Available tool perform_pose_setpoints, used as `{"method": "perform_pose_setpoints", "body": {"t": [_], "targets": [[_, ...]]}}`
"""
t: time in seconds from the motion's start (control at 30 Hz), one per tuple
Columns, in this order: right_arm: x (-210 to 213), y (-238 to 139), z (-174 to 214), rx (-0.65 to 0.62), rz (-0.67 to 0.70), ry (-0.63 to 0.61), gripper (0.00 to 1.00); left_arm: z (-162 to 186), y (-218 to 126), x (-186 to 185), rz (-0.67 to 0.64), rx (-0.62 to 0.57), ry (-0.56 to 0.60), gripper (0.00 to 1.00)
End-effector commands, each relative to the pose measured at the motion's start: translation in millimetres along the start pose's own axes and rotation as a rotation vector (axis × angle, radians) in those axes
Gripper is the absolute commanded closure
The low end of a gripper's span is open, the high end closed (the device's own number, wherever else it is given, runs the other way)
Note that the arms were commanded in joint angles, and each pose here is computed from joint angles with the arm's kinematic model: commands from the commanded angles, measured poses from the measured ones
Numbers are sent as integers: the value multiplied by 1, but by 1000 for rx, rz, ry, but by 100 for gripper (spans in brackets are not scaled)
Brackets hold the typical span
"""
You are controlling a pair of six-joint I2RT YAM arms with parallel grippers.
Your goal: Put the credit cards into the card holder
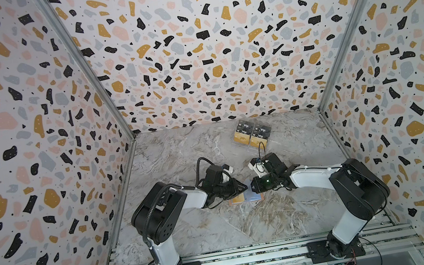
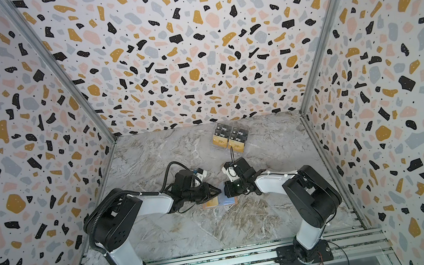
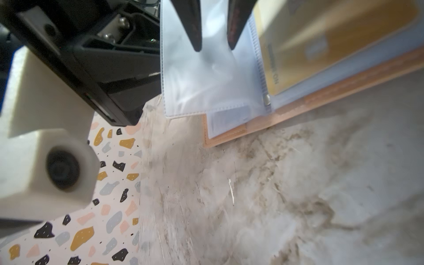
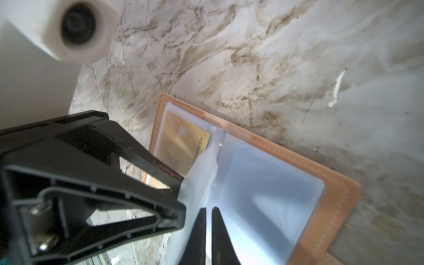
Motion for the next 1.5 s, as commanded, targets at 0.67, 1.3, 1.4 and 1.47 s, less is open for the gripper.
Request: {"method": "perform_pose_setpoints", "body": {"t": [0.67, 1.3, 1.4, 1.47], "targets": [[32, 30, -17, -88, -254, 32, 92, 5, -66, -2, -210, -243, 108, 78], [2, 8, -27, -83, -171, 38, 91, -8, -31, -13, -281, -213, 118, 86], [3, 5, -23, -107, -174, 44, 91, -9, -44, -33, -279, -231, 141, 85], [2, 6, -24, -96, -165, 35, 92, -8, -50, -38, -288, -248, 150, 84]]}}
Point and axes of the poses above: each gripper's point midway between its finger pads, its own y axis out along the fingers, its own x axis along the line the jaws close on, z = x × y, the point moved 8 cm from there along -y, back along the fingers, and after that the axes turned 12 degrees about -y, right-handed, at the moved point
